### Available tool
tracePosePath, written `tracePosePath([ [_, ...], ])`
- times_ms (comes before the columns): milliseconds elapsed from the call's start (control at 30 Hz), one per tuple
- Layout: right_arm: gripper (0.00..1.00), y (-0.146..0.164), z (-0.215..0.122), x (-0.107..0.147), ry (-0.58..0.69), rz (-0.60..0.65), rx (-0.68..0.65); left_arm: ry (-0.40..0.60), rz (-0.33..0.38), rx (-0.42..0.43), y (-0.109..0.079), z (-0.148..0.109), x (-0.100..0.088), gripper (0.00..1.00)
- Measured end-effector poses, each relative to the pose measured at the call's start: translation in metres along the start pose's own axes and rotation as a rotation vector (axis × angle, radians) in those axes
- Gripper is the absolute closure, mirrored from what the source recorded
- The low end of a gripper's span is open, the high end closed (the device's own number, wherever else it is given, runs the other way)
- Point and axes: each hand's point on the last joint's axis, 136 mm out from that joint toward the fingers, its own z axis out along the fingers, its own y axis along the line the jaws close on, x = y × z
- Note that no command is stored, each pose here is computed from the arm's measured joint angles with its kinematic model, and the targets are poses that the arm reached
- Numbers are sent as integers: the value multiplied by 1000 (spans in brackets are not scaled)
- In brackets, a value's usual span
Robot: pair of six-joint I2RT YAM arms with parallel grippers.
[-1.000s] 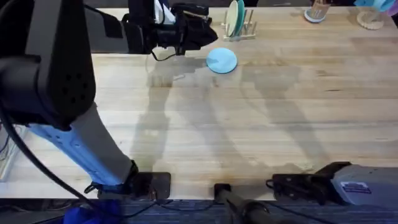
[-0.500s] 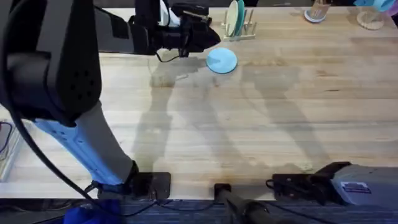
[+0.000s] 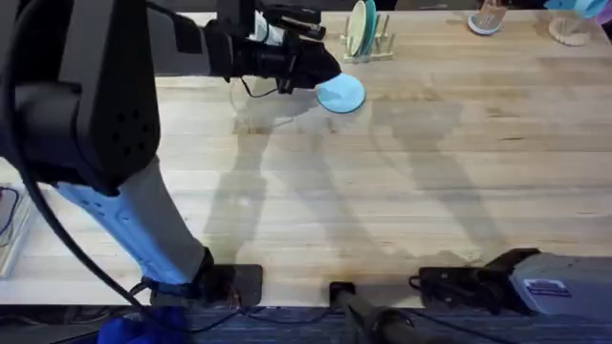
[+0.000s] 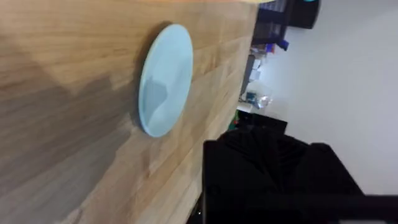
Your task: Pick up the plates from the table one by one and place each into a slot on the dish rack.
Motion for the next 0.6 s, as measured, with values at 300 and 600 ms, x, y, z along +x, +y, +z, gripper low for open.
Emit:
tracePosePath([
  [300,6,0,0,0,0,0,0,-19,161,-70,-22,0,-14,963],
  [600,6,-1,0,4,17,-9,5,3,253,-99,-7,-11,-15,962],
])
